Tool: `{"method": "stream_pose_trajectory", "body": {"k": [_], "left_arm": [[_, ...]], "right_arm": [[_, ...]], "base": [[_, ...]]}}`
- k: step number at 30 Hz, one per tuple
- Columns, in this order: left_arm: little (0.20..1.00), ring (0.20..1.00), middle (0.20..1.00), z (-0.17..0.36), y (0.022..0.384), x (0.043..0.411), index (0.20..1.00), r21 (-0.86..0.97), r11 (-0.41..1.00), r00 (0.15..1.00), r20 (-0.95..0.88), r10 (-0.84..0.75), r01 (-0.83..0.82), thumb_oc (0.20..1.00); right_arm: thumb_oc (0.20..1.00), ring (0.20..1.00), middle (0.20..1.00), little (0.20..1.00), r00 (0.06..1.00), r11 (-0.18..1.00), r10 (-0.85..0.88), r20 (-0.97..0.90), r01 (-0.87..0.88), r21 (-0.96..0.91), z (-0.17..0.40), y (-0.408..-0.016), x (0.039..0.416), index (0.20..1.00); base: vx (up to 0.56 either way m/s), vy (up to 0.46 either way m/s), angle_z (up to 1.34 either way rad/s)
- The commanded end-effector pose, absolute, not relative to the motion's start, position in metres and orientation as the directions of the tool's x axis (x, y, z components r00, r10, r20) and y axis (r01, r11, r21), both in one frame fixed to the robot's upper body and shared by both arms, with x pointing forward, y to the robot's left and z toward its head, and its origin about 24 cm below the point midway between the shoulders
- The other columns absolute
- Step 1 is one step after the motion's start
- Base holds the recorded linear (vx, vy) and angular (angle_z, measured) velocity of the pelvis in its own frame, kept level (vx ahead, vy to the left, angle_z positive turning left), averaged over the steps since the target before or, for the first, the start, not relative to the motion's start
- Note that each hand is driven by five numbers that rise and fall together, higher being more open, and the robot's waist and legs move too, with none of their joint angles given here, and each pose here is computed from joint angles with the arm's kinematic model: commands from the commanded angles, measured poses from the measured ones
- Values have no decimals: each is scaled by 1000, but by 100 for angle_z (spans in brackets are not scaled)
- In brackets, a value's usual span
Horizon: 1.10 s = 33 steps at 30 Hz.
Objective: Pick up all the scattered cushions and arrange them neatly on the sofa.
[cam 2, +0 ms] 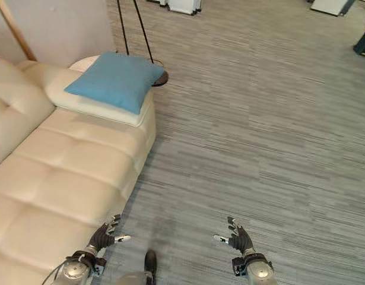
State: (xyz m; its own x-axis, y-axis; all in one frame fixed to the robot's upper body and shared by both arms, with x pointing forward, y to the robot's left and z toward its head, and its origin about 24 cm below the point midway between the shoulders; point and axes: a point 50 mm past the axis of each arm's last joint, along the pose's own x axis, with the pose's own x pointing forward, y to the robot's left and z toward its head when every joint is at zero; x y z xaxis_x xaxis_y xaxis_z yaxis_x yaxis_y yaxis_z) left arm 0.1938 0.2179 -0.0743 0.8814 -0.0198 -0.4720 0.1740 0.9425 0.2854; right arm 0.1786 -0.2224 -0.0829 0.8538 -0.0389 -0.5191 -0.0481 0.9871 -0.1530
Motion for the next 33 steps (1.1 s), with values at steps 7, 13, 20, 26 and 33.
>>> {"method": "stream_pose_trajectory", "body": {"k": [7, 13, 20, 26, 33], "left_arm": [[1000, 1000, 1000, -56, 223, 202, 1000, 296, 948, 929, -370, -2, 120, 1000], [1000, 1000, 1000, -63, 213, 206, 1000, 262, 958, 925, -381, -7, 115, 1000], [1000, 1000, 1000, -66, 214, 203, 1000, 255, 962, 918, -397, 14, 96, 1000], [1000, 1000, 1000, -71, 224, 193, 1000, 253, 966, 902, -427, 62, 53, 1000], [1000, 1000, 1000, -70, 232, 194, 1000, 282, 957, 899, -432, 70, 61, 1000]], "right_arm": [[1000, 1000, 1000, 1000, 939, 981, 13, -344, -79, -178, -47, -213, 223, 1000], [1000, 1000, 1000, 1000, 925, 983, -46, -376, -24, -181, -53, -232, 207, 1000], [1000, 1000, 1000, 1000, 918, 978, -89, -387, 8, -206, -53, -245, 202, 1000], [1000, 1000, 1000, 1000, 918, 976, -68, -390, -21, -218, -54, -240, 204, 1000], [1000, 1000, 1000, 1000, 910, 979, -31, -413, -57, -197, -59, -230, 200, 1000]], "base": [[270, 25, -36], [556, -413, 102], [447, -151, 16], [556, 149, -73], [444, 209, -37]]}}
